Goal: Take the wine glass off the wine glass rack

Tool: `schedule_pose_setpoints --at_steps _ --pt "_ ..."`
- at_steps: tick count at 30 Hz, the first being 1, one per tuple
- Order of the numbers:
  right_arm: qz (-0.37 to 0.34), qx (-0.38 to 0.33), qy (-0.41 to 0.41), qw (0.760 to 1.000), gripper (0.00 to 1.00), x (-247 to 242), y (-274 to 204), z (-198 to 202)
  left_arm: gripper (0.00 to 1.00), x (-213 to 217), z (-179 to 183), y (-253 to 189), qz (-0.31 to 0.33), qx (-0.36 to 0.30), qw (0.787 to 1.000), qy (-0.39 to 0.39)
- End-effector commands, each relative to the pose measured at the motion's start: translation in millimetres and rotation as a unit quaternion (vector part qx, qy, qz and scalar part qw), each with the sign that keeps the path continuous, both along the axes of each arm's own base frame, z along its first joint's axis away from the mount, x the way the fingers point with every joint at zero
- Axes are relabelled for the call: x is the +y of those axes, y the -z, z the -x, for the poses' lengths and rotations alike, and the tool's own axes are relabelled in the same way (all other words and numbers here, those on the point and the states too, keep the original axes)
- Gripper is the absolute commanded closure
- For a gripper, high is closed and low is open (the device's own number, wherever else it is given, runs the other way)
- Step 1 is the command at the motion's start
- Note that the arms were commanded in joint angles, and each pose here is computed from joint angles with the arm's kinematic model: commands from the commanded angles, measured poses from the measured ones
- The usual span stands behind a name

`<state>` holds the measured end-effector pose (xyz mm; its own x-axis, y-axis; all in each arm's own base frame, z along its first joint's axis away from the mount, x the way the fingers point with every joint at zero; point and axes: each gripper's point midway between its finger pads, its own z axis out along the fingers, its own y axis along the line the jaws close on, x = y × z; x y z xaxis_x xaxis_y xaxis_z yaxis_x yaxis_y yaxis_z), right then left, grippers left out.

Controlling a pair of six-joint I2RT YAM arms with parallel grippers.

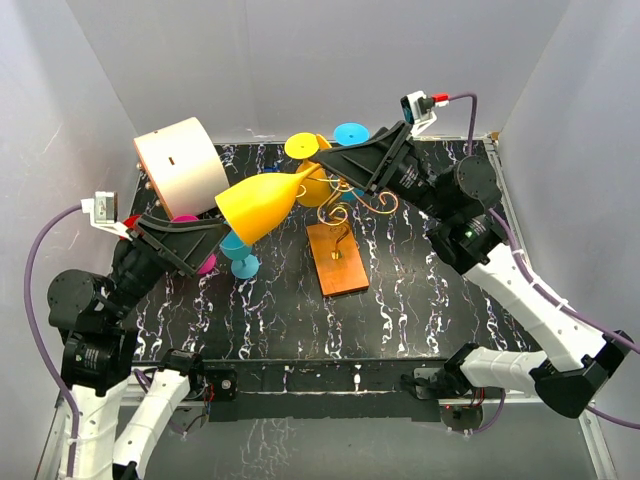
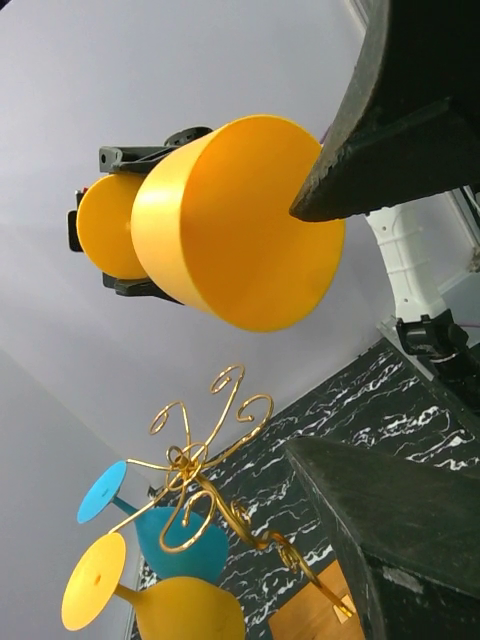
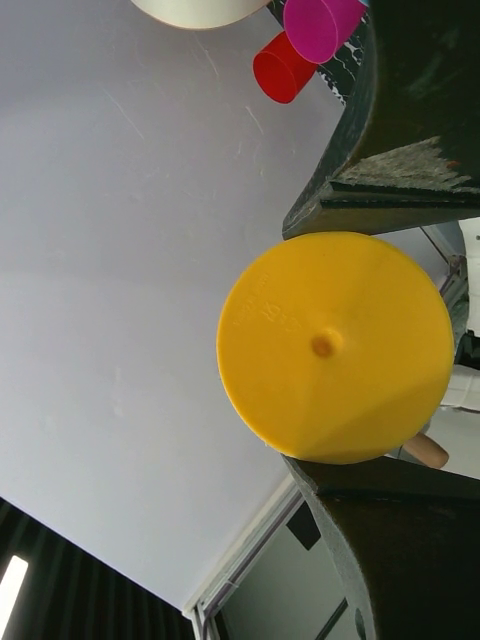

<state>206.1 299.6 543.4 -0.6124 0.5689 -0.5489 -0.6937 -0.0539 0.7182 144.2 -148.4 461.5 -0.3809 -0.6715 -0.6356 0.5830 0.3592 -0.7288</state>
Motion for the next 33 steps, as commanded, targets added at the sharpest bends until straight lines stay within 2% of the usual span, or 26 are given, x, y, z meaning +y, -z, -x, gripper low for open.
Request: schedule_pose_setpoints --at_steps 1,4,6,12,14,16,17,20,23,26,33 --pt "-0.033 -0.044 -0.035 0.998 0.42 0 -28 22 0.22 -10 -3 -3 0.014 0.000 0.999 0.037" --pt "-0.032 -0.041 -0.055 0.997 0.42 11 -22 28 0.30 -13 -4 -1 0.018 0.003 0.999 0.049" --pt "-0.032 -0.040 -0.063 0.997 0.42 16 -20 31 0.38 -14 -5 3 0.015 0.009 0.998 0.052" --pt "-0.032 -0.037 -0.067 0.997 0.41 22 -11 32 0.69 -13 -7 9 0.013 0.023 0.999 0.045" --pt "-0.034 -0.037 -0.068 0.996 0.40 23 -8 32 0.84 -12 -7 9 0.014 0.026 0.999 0.041" --pt "-0.034 -0.041 -0.068 0.996 0.33 22 -8 33 0.94 -11 -7 8 0.015 0.026 0.999 0.038" --pt "-0.033 -0.046 -0.064 0.996 0.26 21 -7 32 0.99 -10 -6 7 0.016 0.027 0.999 0.036" --pt "-0.022 -0.059 -0.044 0.997 0.03 17 -5 33 1.00 -8 -5 5 0.016 0.029 0.999 0.028" --pt "0.003 -0.075 0.007 0.997 0.02 6 -2 27 1.00 -4 -5 3 0.005 0.030 0.999 0.012" --pt "0.035 -0.100 0.106 0.989 0.02 -21 -8 17 1.00 5 -5 0 -0.027 0.028 0.999 -0.024" --pt "0.076 -0.143 0.333 0.929 0.02 -117 -24 11 1.00 40 -8 2 -0.129 0.059 0.981 -0.130"
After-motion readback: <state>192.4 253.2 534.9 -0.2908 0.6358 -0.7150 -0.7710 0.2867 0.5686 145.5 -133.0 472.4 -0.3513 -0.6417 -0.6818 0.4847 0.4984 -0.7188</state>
